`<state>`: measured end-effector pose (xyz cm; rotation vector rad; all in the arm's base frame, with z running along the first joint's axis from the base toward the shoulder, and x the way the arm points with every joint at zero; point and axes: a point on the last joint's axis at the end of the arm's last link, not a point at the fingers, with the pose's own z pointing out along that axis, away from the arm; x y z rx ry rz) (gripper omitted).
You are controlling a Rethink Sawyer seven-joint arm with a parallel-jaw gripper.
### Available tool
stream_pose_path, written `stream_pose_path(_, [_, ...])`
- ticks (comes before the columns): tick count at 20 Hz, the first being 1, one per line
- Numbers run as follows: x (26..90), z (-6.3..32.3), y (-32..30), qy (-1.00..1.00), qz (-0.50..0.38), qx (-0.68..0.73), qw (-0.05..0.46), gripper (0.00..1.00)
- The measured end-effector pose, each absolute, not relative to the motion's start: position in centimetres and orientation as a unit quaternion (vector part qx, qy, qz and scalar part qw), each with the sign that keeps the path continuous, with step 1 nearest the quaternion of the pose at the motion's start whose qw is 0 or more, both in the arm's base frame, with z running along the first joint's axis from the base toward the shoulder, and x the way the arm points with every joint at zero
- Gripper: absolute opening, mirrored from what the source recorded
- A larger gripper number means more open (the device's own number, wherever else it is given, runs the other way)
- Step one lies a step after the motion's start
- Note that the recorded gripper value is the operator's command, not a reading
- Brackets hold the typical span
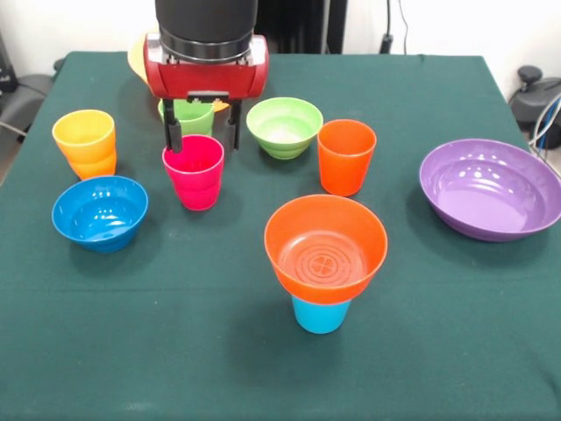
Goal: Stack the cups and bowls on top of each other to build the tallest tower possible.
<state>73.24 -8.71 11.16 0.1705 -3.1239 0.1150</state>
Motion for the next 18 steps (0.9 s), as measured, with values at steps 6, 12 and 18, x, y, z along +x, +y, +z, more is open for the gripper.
stream_pose_path(6, [73.14,11.60,-8.51,-0.998,0.030,0.050,0.004,1.00])
stream_pose_path(12, [72.74,11.76,-8.29,-0.998,0.028,0.050,0.005,1.00])
stream_pose_path(18, [72.45,11.73,-8.18,-0.998,0.032,0.050,-0.007,1.00])
